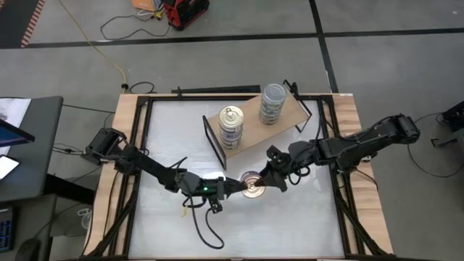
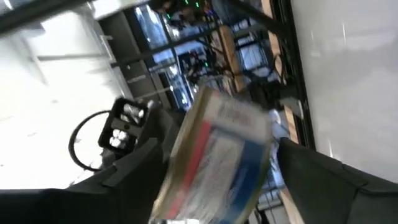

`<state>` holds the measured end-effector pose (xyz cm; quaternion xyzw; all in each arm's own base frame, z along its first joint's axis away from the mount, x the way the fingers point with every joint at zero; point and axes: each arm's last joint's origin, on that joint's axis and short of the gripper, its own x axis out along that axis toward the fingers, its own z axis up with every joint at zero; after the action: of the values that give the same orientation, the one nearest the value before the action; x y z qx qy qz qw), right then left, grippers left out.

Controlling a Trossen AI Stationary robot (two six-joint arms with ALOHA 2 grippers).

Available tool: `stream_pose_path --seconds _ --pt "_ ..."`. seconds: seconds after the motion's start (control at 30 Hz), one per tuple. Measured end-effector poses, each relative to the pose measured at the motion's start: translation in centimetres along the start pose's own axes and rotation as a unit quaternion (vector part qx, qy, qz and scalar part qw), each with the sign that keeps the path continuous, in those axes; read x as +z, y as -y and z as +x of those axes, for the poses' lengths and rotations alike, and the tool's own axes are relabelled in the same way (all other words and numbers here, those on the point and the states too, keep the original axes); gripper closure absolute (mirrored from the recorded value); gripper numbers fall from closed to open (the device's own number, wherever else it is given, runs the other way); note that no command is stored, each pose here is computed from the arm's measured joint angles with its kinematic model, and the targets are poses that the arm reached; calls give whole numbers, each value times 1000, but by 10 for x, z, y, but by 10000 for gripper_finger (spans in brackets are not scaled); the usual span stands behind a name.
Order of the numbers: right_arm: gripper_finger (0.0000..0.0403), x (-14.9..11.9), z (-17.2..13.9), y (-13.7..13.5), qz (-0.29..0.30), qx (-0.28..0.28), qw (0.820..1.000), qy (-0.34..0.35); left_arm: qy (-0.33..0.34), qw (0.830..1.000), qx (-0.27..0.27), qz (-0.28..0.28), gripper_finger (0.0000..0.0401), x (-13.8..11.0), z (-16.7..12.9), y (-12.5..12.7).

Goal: Stack canned seafood by type on shelf
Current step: Stack the blue tuna can on top of the blue tuna can

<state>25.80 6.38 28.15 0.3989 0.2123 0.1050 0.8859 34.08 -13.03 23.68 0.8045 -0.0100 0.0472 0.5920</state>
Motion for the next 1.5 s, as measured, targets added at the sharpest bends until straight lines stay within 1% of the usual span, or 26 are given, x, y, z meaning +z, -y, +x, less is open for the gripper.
stream_pose_path --seconds 0.17,0.27,0.33,0.43,0.53,0.77,0.87,0.97,1.13,1.23,1.33,1.4,1.5 --pt "183 1 0 -1 3 6 1000 7 33 999 12 -5 155 2 0 -1" --pt "182 1 1 0 16 2 1000 7 32 999 6 2 188 1 0 1" --pt "182 0 3 1 29 -1 1000 5 28 1000 0 11 201 0 1 3" --pt "181 -2 9 4 45 -5 999 -3 28 1000 -5 14 203 -1 1 5" --pt "179 -4 14 7 47 -4 999 -16 34 999 -7 6 203 1 1 5" --pt "172 -3 14 5 30 5 999 -9 34 999 -11 -1 204 2 0 6" --pt "155 0 10 2 15 12 1000 3 30 999 -5 -10 206 1 1 4" --pt "127 2 5 -2 3 20 1000 15 23 1000 2 -19 208 -1 1 1" --pt "77 4 -1 -5 0 26 999 19 20 1000 3 -20 210 -1 1 1" --pt "54 3 -5 -5 1 16 1000 11 22 1000 -1 -18 210 -1 1 1" --pt "41 4 -10 -4 3 6 1000 9 24 1000 -3 -17 218 0 1 2" --pt "38 5 -12 -5 1 4 1000 18 23 1000 0 -19 230 0 1 1" --pt "39 3 -13 -2 7 -16 1000 17 17 999 -3 -29 249 -1 1 2"
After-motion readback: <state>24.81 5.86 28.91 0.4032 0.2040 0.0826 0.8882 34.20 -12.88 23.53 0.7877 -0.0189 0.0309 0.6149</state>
